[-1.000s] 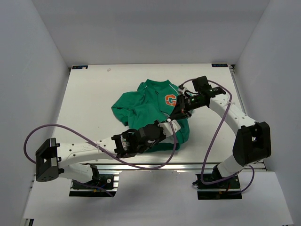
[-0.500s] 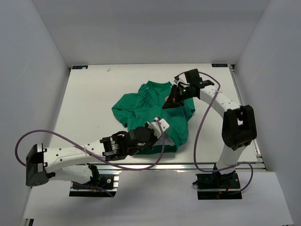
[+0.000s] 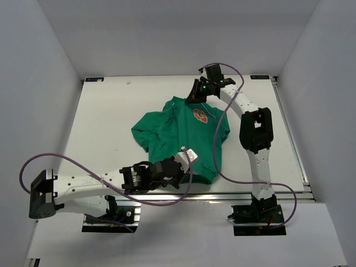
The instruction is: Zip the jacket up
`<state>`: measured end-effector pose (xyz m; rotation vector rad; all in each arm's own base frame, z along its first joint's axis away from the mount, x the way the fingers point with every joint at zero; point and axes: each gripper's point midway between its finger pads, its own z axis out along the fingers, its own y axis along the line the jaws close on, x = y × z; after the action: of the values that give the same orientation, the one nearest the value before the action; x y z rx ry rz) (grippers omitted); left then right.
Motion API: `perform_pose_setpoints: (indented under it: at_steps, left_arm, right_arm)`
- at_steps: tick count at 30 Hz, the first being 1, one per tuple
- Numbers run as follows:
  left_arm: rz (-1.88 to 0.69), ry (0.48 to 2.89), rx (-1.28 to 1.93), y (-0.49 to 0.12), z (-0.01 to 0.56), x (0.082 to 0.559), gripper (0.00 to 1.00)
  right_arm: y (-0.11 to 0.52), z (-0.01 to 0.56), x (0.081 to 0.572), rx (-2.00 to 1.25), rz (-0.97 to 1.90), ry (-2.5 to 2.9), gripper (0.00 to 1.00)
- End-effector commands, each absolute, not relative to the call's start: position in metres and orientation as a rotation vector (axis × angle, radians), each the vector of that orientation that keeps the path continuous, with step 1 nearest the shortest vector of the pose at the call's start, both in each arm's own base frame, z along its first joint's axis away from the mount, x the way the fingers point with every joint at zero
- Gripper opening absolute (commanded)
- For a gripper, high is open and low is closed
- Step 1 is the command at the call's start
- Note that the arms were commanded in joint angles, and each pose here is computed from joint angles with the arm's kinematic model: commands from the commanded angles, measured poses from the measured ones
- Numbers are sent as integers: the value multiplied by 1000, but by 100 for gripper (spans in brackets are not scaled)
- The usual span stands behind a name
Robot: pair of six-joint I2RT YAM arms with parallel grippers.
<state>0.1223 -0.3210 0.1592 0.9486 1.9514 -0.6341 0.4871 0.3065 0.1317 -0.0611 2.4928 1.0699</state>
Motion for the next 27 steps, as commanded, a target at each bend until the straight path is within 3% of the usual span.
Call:
perform_pose_setpoints:
  at_steps: [1, 11, 17, 18, 19, 20, 21, 22, 23, 24, 27]
  left_arm:
    - [-898, 1994, 1054, -331, 162, 67, 0]
    - [-946, 2103, 1047, -327, 133, 42, 0]
    - [-842, 2155, 996, -322, 119, 53, 0]
    - [-820, 2178, 1000, -322, 112, 53, 1]
    - [-803, 2198, 998, -321, 109, 53, 13]
    - [-787, 2218, 1000, -321, 110, 53, 54]
    - [-777, 2233, 992, -321, 109, 53, 72]
    - [-760, 2254, 997, -320, 105, 52, 84]
    - [-746, 2264, 1000, -318, 105, 52, 98]
    - [-728, 2272, 974, -318, 106, 55, 98]
    - [-686, 2275, 921, -312, 114, 62, 98]
  right_arm:
    - [284, 175, 575, -6, 893, 2192, 0]
    - [278, 172, 631, 42, 775, 2018, 0]
    - [305, 171, 580, -170, 929, 2064, 0]
    - [306, 168, 571, -197, 924, 2073, 8]
    - [305, 168, 564, -212, 921, 2077, 16]
    - [305, 166, 549, -234, 938, 2093, 31]
    - [305, 170, 544, -252, 952, 2081, 40]
    - [304, 172, 539, -256, 958, 2082, 47]
    - [303, 183, 534, -265, 956, 2071, 78]
    - [304, 189, 530, -292, 970, 2065, 89]
    - [298, 214, 520, -315, 949, 2051, 89]
